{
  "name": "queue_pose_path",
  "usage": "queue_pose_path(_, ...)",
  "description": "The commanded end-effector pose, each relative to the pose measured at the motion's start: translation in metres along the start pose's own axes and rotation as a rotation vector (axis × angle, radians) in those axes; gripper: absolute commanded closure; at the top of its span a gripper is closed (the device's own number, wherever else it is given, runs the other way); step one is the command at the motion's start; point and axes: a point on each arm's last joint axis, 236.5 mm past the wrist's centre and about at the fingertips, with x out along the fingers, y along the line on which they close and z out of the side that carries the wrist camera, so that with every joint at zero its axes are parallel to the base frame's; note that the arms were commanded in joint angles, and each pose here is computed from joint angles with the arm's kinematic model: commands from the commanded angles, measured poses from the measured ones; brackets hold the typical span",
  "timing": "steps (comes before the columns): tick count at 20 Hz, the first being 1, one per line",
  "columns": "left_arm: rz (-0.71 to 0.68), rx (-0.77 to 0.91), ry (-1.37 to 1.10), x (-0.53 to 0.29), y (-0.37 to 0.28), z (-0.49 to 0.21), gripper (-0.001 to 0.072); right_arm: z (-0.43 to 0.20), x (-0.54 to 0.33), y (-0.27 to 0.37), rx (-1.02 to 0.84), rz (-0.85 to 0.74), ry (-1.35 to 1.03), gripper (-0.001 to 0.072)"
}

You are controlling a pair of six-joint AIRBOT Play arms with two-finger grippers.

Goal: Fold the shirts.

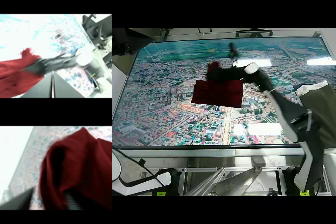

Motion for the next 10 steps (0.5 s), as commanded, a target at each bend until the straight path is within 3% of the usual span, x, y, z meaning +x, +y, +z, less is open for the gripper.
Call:
queue_pose_path(1, -0.009, 0.012, -0.003, -0.009, -0.009, -0.02, 0.0683, -0.056, 0.076, -0.006, -0.031, -0.072, -0.081, 0.0112)
queue_pose_path(6, -0.045, -0.012, 0.05, 0.012, -0.008, -0.044, 0.0683, -0.013, 0.011, 0.034, -0.208, 0.038, 0.006, 0.0114)
queue_pose_path(10, -0.062, -0.023, 0.067, 0.021, -0.011, -0.051, 0.0682, 0.03, -0.1, -0.032, -0.099, -0.134, 0.13, 0.0148)
